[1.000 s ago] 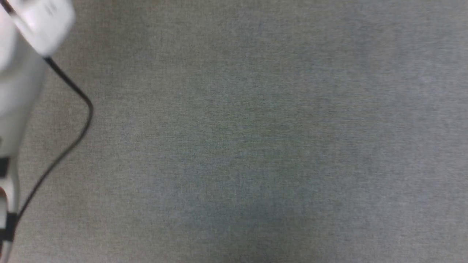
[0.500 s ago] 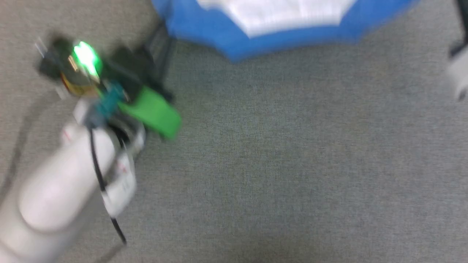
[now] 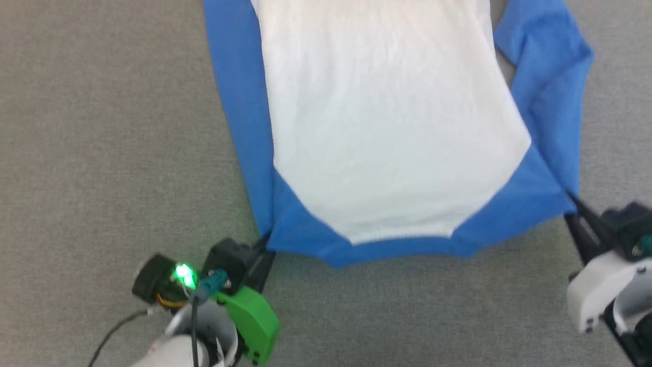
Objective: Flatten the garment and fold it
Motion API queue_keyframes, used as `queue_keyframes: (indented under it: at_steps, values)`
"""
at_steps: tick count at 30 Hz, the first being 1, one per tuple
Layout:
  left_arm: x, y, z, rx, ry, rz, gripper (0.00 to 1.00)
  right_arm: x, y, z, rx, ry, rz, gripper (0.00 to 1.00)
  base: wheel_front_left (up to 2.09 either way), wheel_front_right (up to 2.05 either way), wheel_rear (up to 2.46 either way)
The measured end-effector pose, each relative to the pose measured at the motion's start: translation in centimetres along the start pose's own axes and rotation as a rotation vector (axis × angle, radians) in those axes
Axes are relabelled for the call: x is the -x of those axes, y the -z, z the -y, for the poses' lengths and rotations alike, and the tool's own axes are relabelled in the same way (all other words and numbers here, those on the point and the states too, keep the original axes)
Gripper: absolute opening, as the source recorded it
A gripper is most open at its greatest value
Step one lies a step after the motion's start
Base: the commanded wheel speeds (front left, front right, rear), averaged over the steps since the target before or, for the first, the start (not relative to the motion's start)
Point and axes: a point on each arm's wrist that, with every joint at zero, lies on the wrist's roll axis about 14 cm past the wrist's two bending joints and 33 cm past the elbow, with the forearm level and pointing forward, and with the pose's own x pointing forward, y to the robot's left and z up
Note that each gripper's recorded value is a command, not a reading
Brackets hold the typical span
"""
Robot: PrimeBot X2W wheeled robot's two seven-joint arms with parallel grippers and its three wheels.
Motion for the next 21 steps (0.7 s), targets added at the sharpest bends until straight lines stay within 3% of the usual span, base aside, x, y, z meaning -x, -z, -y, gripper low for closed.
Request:
queue_keyframes:
  at_steps: [6, 21]
  values:
    - [3.3, 4.0, 2.6, 0.060, 0.041, -0.161, 0.00, 3.7, 3.4, -1.8, -0.056, -0.003, -0.092, 0.00, 0.00, 0.00, 0.00]
    - [7.5, 8.1, 4.8, 0.144, 0.052, -0.271, 0.00, 9.0, 8.2, -4.8, -0.133, -0.006, -0.251, 0.00, 0.00, 0.00, 0.00]
